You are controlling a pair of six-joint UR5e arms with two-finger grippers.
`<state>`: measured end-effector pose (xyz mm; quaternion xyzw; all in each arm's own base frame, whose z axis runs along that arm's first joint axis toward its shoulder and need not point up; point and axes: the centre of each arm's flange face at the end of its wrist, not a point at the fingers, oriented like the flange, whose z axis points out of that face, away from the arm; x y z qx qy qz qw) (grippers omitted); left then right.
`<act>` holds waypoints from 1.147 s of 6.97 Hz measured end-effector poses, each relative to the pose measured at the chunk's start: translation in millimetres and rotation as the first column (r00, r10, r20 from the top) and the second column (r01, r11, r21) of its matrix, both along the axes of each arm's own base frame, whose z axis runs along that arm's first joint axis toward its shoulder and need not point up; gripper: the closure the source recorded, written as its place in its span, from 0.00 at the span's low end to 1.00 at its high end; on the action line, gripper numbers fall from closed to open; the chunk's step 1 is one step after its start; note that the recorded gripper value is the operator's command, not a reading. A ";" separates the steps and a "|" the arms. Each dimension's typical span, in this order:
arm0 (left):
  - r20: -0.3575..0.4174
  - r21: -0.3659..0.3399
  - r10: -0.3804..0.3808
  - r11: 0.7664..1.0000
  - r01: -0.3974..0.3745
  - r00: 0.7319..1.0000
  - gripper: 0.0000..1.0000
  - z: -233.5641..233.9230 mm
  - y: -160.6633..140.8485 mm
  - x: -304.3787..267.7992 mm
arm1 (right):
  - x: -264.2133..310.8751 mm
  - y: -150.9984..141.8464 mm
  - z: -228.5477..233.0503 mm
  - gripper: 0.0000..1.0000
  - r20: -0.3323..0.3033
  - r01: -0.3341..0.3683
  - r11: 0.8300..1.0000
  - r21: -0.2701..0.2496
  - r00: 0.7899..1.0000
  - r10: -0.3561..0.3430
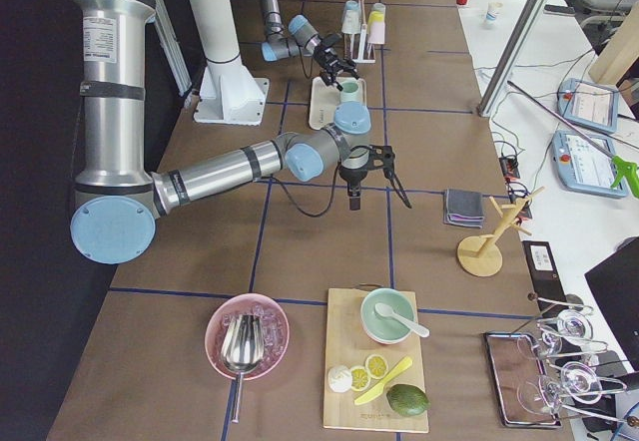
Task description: Pick up and place green cup on tray
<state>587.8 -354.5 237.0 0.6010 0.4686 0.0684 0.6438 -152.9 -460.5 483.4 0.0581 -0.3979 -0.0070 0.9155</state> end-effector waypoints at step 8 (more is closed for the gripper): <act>0.303 -0.333 0.176 0.940 -0.069 0.937 0.00 -38.5 -158.5 -296.1 | 38.8 -9.9 -3.5 0.00 0.048 -0.039 0.999 -0.004 0.998 0.039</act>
